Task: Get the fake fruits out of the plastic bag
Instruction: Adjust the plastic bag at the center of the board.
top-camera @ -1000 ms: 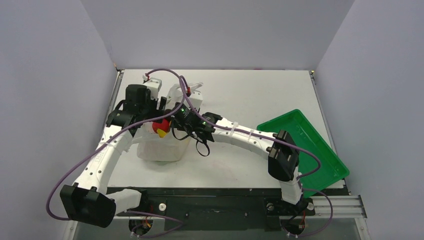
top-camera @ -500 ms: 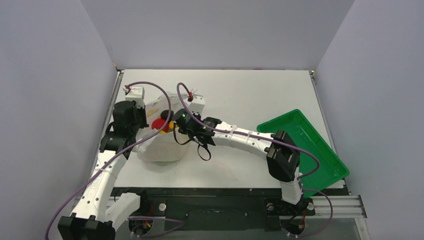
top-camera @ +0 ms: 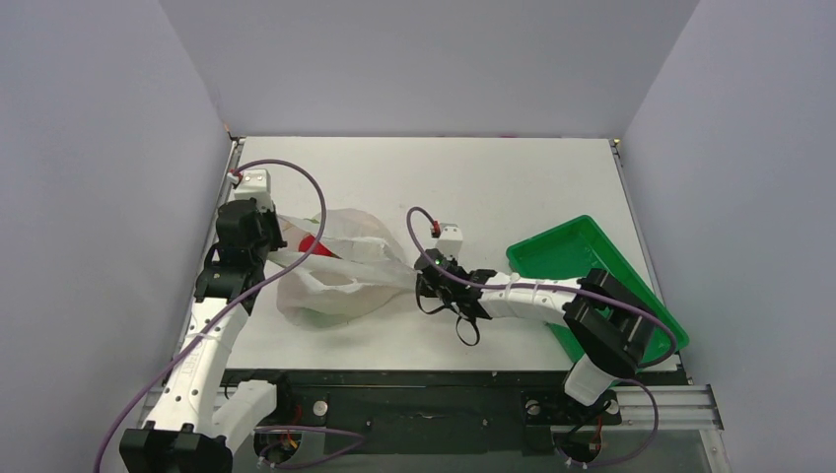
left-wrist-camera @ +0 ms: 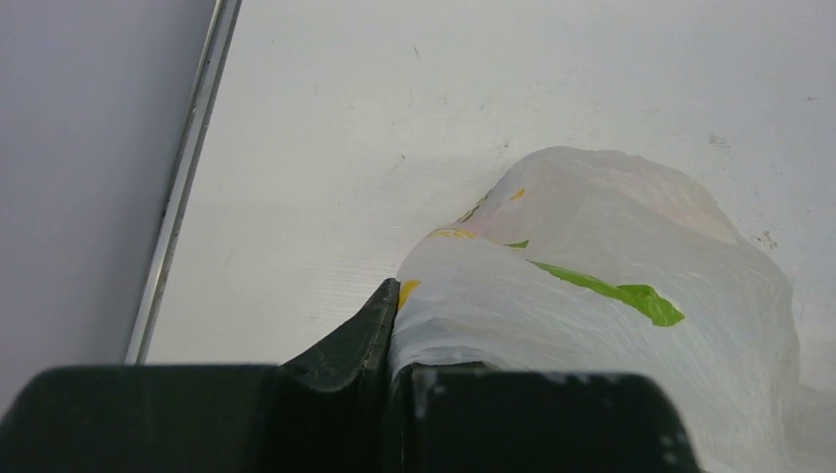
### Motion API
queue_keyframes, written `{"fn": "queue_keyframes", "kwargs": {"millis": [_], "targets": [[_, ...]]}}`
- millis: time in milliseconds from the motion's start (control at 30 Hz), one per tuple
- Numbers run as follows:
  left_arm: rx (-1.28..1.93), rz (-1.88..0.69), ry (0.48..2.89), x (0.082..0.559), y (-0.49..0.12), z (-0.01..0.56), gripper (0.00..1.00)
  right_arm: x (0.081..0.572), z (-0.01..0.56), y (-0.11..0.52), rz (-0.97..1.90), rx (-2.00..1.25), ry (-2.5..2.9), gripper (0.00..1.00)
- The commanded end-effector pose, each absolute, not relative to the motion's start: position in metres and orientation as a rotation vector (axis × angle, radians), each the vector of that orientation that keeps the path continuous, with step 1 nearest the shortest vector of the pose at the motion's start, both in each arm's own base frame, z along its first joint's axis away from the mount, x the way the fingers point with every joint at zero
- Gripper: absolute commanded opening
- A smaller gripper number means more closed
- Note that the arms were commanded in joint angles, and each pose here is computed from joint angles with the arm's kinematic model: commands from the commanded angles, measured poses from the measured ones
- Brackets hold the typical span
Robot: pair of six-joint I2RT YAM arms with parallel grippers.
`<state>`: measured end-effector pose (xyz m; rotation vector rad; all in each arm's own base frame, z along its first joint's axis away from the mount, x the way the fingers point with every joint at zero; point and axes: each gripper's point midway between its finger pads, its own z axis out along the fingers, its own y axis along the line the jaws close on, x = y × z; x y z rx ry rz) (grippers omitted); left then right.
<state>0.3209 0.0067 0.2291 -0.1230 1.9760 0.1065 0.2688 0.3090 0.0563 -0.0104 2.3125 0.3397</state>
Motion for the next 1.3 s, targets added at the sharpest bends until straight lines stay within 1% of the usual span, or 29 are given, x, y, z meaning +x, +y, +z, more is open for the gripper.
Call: {"fn": "queue_keyframes", "kwargs": {"millis": [0, 100, 167, 200, 233, 267, 300, 333, 367, 400, 467, 600, 633, 767, 800, 833, 933, 1100, 1267], "targets": [[-0.113, 0.049, 1.889, 0.331, 0.001, 0.251, 0.00, 0.282, 0.084, 0.328, 0.595, -0.096, 2.227, 0.10], [-0.039, -0.038, 1.884, 0.331, -0.016, 0.252, 0.00, 0.281, 0.101, 0.341, 0.600, -0.198, 2.207, 0.16], [0.006, -0.092, 1.892, 0.330, -0.028, 0.253, 0.00, 0.279, 0.115, 0.349, 0.636, -0.209, 2.191, 0.23], [0.024, -0.114, 1.927, 0.326, -0.033, 0.247, 0.03, 0.278, 0.123, 0.351, 0.660, -0.210, 2.178, 0.33], [0.025, -0.152, 1.928, 0.325, -0.038, 0.256, 0.10, 0.278, 0.129, 0.353, 0.670, -0.215, 2.167, 0.37], [0.020, -0.167, 1.956, 0.319, -0.040, 0.259, 0.30, 0.276, 0.139, 0.354, 0.685, -0.225, 2.152, 0.46], [0.003, -0.189, 1.970, 0.315, -0.042, 0.262, 0.38, 0.277, 0.145, 0.354, 0.682, -0.248, 2.135, 0.51], [-0.041, -0.196, 2.001, 0.307, -0.040, 0.265, 0.51, 0.274, 0.153, 0.354, 0.683, -0.290, 2.114, 0.58], [-0.059, -0.201, 2.005, 0.301, -0.039, 0.270, 0.55, 0.271, 0.159, 0.358, 0.706, -0.327, 2.101, 0.60], [-0.086, -0.209, 2.028, 0.292, -0.039, 0.273, 0.59, 0.270, 0.170, 0.359, 0.709, -0.385, 2.060, 0.65], [-0.149, -0.213, 2.043, 0.273, -0.035, 0.280, 0.62, 0.263, 0.189, 0.365, 0.748, -0.499, 1.991, 0.69], [-0.277, -0.265, 2.037, 0.237, -0.033, 0.285, 0.63, 0.243, 0.232, 0.378, 0.833, -0.682, 1.839, 0.72], [-0.295, -0.283, 2.023, 0.227, -0.034, 0.287, 0.63, 0.237, 0.243, 0.381, 0.857, -0.704, 1.804, 0.74], [-0.423, -0.397, 2.025, 0.204, -0.042, 0.268, 0.63, 0.233, 0.273, 0.394, 0.885, -0.723, 1.683, 0.75], [-0.480, -0.434, 1.994, 0.199, -0.043, 0.270, 0.63, 0.234, 0.283, 0.399, 0.893, -0.724, 1.643, 0.75], [-0.510, -0.451, 2.000, 0.197, -0.044, 0.261, 0.63, 0.233, 0.284, 0.407, 0.896, -0.730, 1.628, 0.76], [-0.616, -0.571, 1.961, 0.189, -0.054, 0.261, 0.63, 0.226, 0.294, 0.428, 0.911, -0.787, 1.577, 0.77], [-0.879, -0.592, 1.962, 0.185, -0.047, 0.250, 0.63, 0.200, 0.292, 0.447, 0.931, -0.870, 1.488, 0.77], [-0.913, -0.664, 1.931, 0.202, -0.055, 0.255, 0.64, 0.189, 0.286, 0.453, 0.946, -0.900, 1.470, 0.77]]}}
